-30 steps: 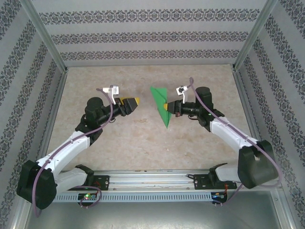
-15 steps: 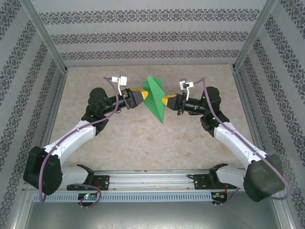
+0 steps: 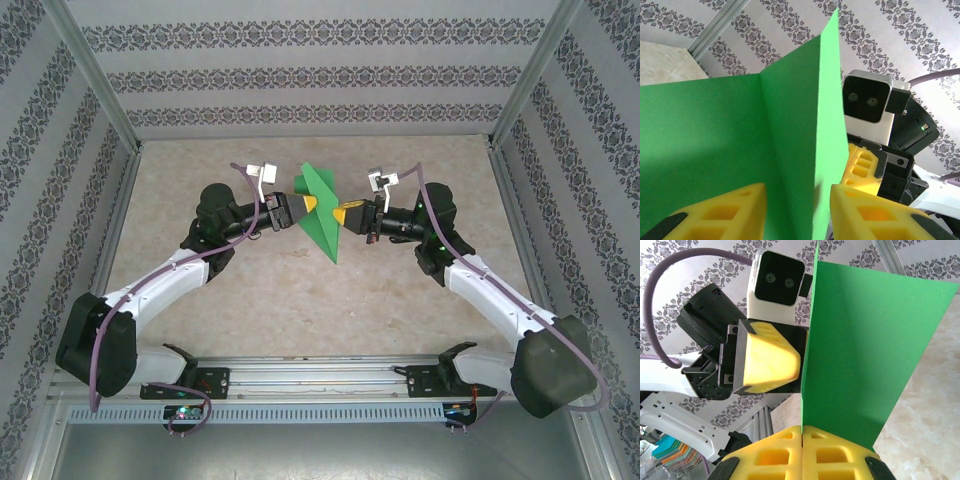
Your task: Fold a paper plane with a square sheet of paper (fold left side to right side)
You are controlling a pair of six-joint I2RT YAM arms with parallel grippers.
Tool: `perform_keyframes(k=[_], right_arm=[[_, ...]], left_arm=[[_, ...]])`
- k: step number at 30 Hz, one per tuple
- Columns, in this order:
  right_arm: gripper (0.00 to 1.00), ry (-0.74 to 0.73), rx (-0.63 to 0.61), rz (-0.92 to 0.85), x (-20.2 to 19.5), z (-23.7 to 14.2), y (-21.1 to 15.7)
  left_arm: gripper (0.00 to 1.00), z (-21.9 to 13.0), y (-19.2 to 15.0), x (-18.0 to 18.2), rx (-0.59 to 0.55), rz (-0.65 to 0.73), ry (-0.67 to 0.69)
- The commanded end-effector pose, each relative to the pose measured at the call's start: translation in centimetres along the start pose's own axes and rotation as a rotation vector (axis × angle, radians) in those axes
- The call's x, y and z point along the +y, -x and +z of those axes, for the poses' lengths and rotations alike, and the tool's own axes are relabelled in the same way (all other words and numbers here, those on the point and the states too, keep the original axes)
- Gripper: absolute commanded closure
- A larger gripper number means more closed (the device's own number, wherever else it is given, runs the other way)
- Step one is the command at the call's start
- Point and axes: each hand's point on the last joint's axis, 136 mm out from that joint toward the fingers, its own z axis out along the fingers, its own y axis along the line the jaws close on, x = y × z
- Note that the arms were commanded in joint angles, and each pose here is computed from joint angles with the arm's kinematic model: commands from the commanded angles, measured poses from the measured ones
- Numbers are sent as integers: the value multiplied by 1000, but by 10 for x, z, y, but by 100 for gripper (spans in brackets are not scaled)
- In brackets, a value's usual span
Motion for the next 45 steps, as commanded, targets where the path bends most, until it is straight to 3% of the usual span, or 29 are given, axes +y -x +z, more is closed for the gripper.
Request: perform_keyframes(k=[1,17,23,29,31,36,45], right_arm=[[100,38,-14,-41,11,3,7],[100,39,-10,-33,11,4,8],[98,34,-11,-24,9,5,9],[85,-7,-37,-12,5,-3,13],[61,-32,-51,-3,2,-8,14],[35,-163,-113,63,-18,-34,16],[9,-113,-39,248,-21,-37,-21]], left_arm=[[68,2,9,-24,-20,58,-75],[95,2,10,-21,-27,60,-64],[100,2,11,-22,-31,60,-73],[100,0,13,-22,-53,70,-69],[100,0,13,-22,-56,71,-71],[100,-1,12,-22,-62,73,-74],[100,0,13,-23,-60,77,-70]])
